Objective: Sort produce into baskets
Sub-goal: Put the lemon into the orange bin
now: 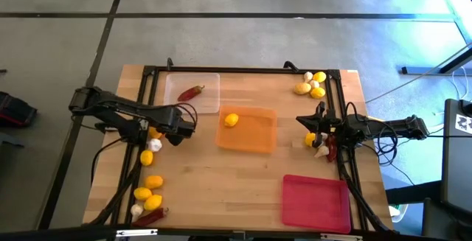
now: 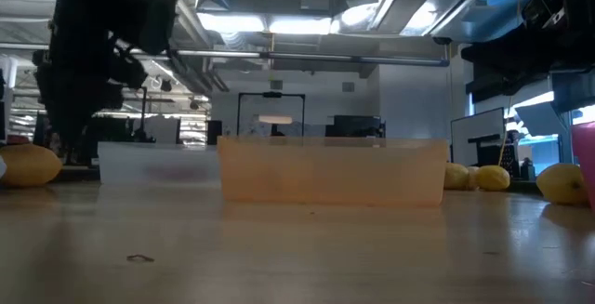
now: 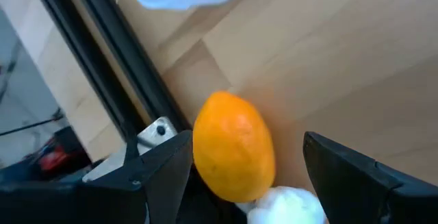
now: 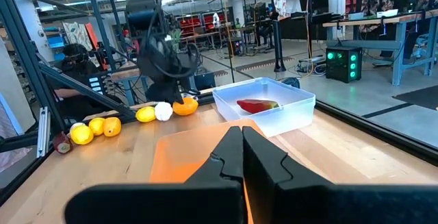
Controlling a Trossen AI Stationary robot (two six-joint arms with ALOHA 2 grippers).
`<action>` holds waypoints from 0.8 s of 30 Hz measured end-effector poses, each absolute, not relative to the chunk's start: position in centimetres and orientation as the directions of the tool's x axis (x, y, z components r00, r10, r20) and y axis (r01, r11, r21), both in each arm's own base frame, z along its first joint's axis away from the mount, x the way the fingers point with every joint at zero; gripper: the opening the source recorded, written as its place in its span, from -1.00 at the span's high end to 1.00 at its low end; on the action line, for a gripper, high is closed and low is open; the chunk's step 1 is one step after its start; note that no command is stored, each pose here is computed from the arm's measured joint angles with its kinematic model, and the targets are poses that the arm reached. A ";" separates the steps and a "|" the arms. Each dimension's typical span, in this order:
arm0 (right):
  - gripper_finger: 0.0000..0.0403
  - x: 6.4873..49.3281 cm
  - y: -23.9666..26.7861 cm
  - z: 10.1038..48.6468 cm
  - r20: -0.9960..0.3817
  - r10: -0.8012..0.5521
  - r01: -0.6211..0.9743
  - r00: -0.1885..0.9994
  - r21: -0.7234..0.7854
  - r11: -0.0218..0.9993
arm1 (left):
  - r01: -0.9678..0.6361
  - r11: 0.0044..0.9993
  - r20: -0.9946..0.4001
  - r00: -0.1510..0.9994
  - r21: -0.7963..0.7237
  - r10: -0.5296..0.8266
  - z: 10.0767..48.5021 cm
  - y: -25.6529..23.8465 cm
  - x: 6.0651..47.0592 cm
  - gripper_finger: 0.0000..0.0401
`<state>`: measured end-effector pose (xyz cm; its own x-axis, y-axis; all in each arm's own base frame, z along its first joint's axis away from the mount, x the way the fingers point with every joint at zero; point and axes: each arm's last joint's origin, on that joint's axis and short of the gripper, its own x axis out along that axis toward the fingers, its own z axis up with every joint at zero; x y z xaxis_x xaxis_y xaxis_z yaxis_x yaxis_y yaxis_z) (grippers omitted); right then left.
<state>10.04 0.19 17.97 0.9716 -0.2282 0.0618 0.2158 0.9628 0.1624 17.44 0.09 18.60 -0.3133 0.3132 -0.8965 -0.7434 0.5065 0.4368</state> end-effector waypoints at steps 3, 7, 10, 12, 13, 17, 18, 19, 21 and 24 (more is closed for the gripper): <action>0.97 10.0 0.2 18.0 0.062 -0.229 0.216 0.972 0.162 0.963 | -0.733 0.501 -0.887 -0.346 0.459 0.305 17.9 0.2 17.6 -0.36; 0.97 10.0 0.2 18.0 0.062 -0.229 0.216 0.972 0.162 0.963 | -0.710 0.510 -0.874 -0.380 0.485 0.303 17.4 0.4 17.9 -0.36; 0.97 10.0 0.2 18.0 0.061 -0.229 0.216 0.972 0.162 0.963 | -0.695 0.510 -0.862 -0.410 0.507 0.298 16.9 0.6 18.1 -0.36; 0.97 10.0 0.2 18.0 0.061 -0.229 0.216 0.972 0.162 0.963 | -0.676 0.520 -0.853 -0.435 0.521 0.290 16.5 0.7 18.2 -0.36; 0.97 10.0 0.2 18.0 0.062 -0.229 0.216 0.972 0.162 0.963 | -0.667 0.526 -0.848 -0.449 0.528 0.283 16.3 0.8 18.3 -0.36; 0.97 10.0 0.2 18.0 0.061 -0.229 0.216 0.972 0.162 0.963 | -0.614 0.560 -0.821 -0.509 0.556 0.257 15.3 1.2 18.6 -0.36; 0.97 10.0 0.2 18.0 0.061 -0.229 0.216 0.972 0.162 0.963 | -0.601 0.571 -0.815 -0.522 0.560 0.250 15.1 1.3 18.6 -0.36; 0.97 10.0 0.2 18.0 0.061 -0.229 0.216 0.972 0.162 0.963 | -0.589 0.583 -0.811 -0.535 0.560 0.237 14.9 1.5 18.7 -0.36; 0.97 10.0 0.2 18.0 0.061 -0.229 0.216 0.972 0.162 0.963 | -0.574 0.600 -0.803 -0.558 0.557 0.212 14.5 1.8 18.7 -0.36; 0.97 10.0 0.2 18.0 0.061 -0.229 0.216 0.972 0.162 0.963 | -0.559 0.623 -0.794 -0.581 0.548 0.177 14.0 2.1 18.8 -0.36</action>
